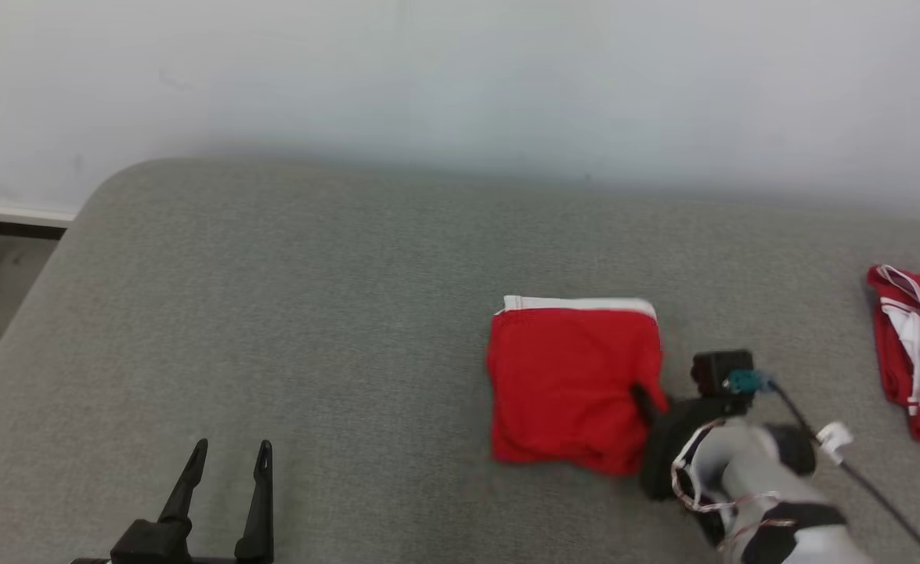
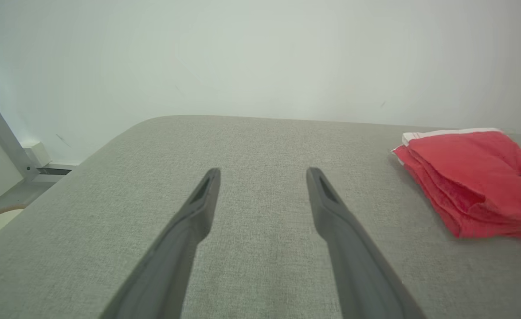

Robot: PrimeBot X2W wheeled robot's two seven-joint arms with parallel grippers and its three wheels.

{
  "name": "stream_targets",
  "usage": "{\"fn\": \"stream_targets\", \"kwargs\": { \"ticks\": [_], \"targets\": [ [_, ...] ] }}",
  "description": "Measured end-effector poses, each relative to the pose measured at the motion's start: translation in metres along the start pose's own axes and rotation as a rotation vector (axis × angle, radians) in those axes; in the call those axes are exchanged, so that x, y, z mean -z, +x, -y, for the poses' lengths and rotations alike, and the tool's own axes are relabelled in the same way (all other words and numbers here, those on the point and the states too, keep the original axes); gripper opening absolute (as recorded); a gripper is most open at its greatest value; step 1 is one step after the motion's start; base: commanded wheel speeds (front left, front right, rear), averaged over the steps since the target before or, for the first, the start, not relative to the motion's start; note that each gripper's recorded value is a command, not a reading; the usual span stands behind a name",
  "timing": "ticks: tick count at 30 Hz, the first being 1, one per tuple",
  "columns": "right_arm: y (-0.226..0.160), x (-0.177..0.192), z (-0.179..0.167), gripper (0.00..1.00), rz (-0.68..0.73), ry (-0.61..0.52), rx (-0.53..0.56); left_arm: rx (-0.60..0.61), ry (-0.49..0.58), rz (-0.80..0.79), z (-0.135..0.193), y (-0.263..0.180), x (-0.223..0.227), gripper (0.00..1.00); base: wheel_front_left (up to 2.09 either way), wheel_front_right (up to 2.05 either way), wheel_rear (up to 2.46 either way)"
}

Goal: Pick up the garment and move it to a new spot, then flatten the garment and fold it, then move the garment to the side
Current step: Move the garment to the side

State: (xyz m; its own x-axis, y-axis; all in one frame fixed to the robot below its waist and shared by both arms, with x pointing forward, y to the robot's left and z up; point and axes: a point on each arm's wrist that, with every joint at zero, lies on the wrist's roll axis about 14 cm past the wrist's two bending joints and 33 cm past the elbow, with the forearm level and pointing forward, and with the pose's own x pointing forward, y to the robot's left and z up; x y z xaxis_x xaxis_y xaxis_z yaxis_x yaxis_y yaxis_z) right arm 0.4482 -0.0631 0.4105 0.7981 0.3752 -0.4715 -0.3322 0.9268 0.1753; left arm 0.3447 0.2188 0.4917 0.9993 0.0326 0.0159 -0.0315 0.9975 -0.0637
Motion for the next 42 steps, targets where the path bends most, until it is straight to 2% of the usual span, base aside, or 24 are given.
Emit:
{"fn": "stream_targets", "kwargs": {
  "ticks": [3,8,16,24,30,37,42],
  "targets": [
    [-0.007,-0.026,0.032,0.00,0.055,-0.102,0.044,0.026,-0.007,-0.007,0.009,0.005,0.003,1.00,0.00,0.00,0.00],
    [-0.024,-0.055,0.086,0.00,0.072,-0.263,0.124,0.080,-0.010,0.007,0.028,0.023,0.000,1.00,0.00,0.00,0.00],
    [-0.048,-0.082,0.168,0.00,-0.015,-0.431,0.257,0.169,0.019,0.008,0.050,0.059,0.004,1.00,0.00,0.00,0.00],
    [-0.076,-0.083,0.254,0.00,-0.134,-0.440,0.425,0.227,0.049,-0.029,0.061,0.091,0.023,1.00,0.00,0.00,0.00],
    [-0.080,-0.086,0.292,0.00,-0.168,-0.419,0.511,0.247,0.064,-0.060,0.063,0.110,0.038,1.00,0.00,0.00,0.00],
    [-0.108,-0.094,0.337,0.00,-0.189,-0.418,0.636,0.269,0.083,-0.083,0.066,0.125,0.050,1.00,0.00,0.00,0.00],
    [-0.118,-0.093,0.350,0.00,-0.215,-0.447,0.669,0.295,0.076,-0.105,0.076,0.130,0.060,1.00,0.00,0.00,0.00]
  ]
}}
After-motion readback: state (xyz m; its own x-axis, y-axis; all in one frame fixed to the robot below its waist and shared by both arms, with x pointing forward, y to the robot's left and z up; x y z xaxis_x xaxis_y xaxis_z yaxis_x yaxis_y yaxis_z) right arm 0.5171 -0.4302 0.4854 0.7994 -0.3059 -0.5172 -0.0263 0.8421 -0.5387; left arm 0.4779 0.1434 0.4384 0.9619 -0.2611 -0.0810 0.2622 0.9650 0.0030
